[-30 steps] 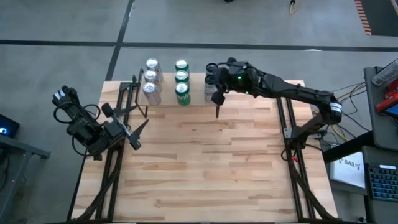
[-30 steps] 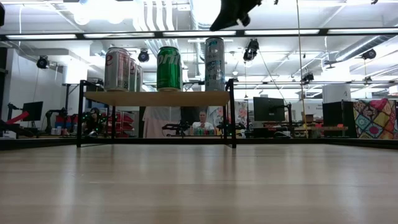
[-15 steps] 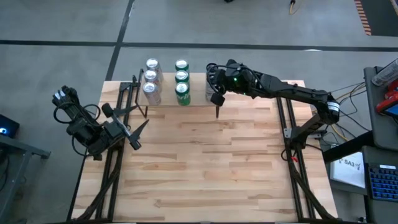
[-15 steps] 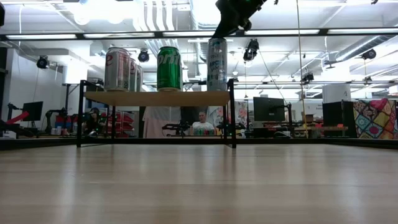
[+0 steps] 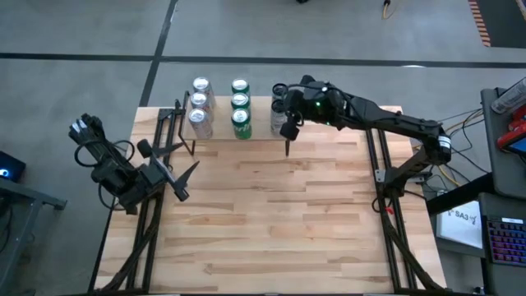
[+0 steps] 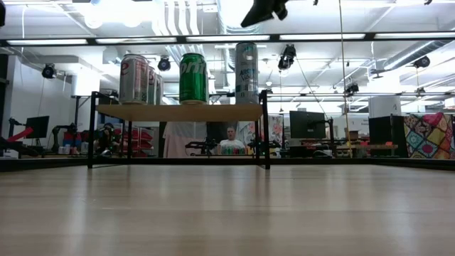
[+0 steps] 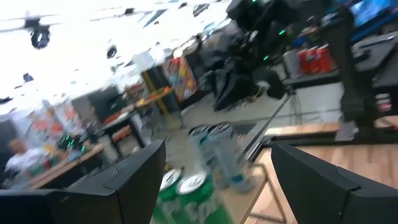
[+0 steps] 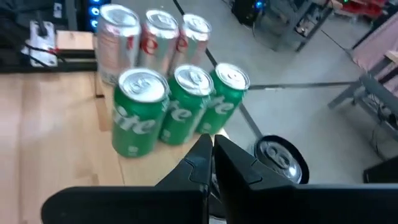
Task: Place canned beverage on shelf
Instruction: Adjust the soda cans on the shelf
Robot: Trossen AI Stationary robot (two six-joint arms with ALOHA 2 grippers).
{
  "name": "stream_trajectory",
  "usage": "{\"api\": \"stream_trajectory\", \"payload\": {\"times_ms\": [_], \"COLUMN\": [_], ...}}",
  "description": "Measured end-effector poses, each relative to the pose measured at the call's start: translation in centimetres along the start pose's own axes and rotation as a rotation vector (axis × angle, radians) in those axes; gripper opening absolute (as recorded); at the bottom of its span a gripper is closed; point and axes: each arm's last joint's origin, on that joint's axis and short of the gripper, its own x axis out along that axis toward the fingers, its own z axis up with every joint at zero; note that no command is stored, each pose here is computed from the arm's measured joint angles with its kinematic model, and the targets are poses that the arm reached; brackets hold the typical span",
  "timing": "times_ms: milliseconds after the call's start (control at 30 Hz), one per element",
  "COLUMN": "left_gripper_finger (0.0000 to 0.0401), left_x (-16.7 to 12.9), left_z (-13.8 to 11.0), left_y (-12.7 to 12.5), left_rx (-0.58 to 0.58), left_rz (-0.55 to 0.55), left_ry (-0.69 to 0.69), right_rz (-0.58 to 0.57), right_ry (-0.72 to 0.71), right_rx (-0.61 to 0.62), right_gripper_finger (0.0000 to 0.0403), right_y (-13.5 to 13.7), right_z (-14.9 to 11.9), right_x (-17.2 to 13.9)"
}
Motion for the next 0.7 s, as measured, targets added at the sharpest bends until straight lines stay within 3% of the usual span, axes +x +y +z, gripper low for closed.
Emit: {"api": "stream_trajectory", "payload": {"times_ms": [167, 300, 400, 533, 700], "left_gripper_finger": [0.0278, 0.0275, 0.0258, 0.0192, 0.0052], "left_x": [0.1, 1.2, 2.1, 3.0, 3.7], "left_z": [-0.1, 0.5, 1.0, 2.3, 3.1], "left_y": [-1.6, -1.3, -0.5, 2.0, 4.7], "left_rx": [0.032, -0.045, -0.022, -0.017, -0.001], "left_rz": [-0.035, 0.06, 0.161, 0.218, 0.263], "left_ry": [-0.051, 0.03, 0.134, 0.146, 0.113], "right_rz": [0.036, 0.071, 0.091, 0.104, 0.109], "right_ry": [-0.036, -0.052, -0.05, -0.039, -0.019], "right_rx": [-0.021, -0.042, -0.068, -0.076, -0.081], "right_gripper_finger": [0.0009, 0.0009, 0.0009, 0.0009, 0.0009], "right_y": [1.2, 2.4, 3.1, 3.5, 3.5], "right_z": [1.0, 1.4, 1.4, 1.3, 1.1], "right_x": [-0.9, -1.4, -1.6, -1.8, -1.8]}}
